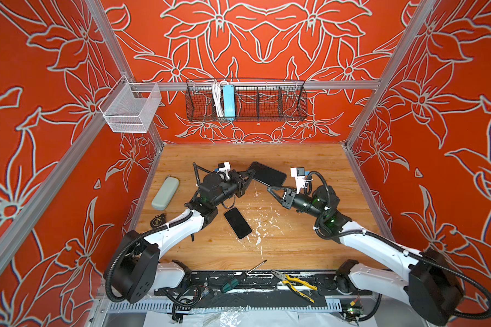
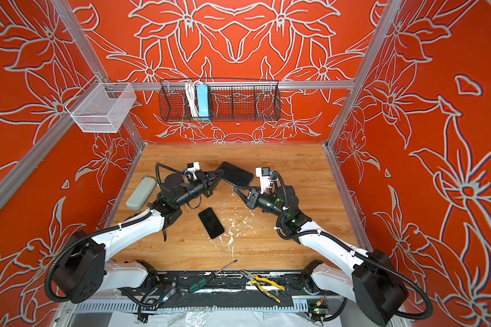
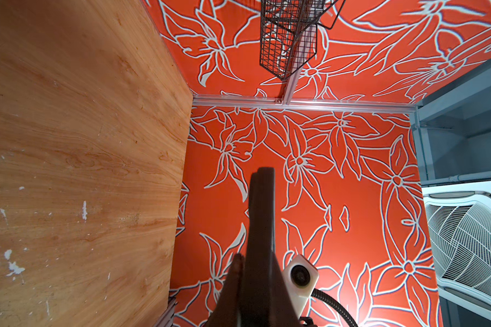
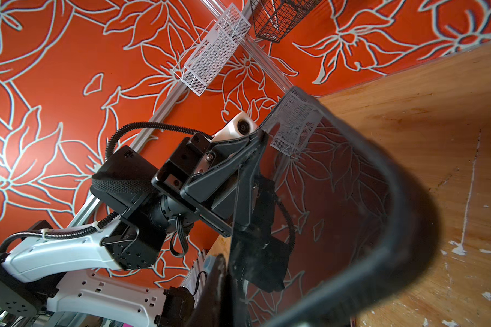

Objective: Take the phone out of the phone case
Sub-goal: Remove the phone case from the phone.

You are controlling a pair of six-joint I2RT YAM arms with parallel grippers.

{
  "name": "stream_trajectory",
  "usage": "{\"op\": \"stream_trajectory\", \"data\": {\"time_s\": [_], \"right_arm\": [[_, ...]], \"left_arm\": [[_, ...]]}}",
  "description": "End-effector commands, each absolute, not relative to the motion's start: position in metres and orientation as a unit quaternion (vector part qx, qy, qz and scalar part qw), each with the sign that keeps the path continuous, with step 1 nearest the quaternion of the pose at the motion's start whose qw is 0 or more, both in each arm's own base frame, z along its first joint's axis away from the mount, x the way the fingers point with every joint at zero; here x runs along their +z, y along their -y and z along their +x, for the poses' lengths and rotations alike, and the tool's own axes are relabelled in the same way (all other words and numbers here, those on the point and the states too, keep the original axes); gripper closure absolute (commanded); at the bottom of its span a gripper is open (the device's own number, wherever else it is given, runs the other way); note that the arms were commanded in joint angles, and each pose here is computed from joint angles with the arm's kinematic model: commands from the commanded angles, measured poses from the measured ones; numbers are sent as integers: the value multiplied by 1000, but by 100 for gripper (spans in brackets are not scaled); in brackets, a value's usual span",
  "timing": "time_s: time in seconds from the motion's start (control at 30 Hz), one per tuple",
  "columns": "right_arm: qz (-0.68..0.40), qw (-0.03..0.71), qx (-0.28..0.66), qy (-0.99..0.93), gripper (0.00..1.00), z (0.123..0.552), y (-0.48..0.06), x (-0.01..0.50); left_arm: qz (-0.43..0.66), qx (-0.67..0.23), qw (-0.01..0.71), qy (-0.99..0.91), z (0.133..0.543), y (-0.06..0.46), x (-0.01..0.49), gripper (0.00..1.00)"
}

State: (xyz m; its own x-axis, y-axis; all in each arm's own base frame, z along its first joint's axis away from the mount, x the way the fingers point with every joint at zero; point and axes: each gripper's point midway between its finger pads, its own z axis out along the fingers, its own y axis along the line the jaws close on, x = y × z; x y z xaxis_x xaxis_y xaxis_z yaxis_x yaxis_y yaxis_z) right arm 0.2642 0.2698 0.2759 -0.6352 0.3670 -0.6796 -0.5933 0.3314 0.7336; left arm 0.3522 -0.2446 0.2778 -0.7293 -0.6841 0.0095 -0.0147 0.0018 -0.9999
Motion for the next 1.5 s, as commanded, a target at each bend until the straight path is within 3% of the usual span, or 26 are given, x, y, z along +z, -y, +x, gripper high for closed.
{"op": "stream_trajectory", "data": {"time_s": [0.0, 1.13, 1.47], "right_arm": [[-130, 460, 530, -700, 86, 259, -265, 265], [-170, 491, 465, -716, 78, 253, -251, 239], [-135, 449, 534, -704, 54, 247, -255, 251]], "left_arm": [[-293, -653, 276, -641, 364, 231, 288, 100], [-311, -690, 245, -606, 367, 235, 299, 100], [-292, -691, 258, -609, 367, 237, 302, 100]]}}
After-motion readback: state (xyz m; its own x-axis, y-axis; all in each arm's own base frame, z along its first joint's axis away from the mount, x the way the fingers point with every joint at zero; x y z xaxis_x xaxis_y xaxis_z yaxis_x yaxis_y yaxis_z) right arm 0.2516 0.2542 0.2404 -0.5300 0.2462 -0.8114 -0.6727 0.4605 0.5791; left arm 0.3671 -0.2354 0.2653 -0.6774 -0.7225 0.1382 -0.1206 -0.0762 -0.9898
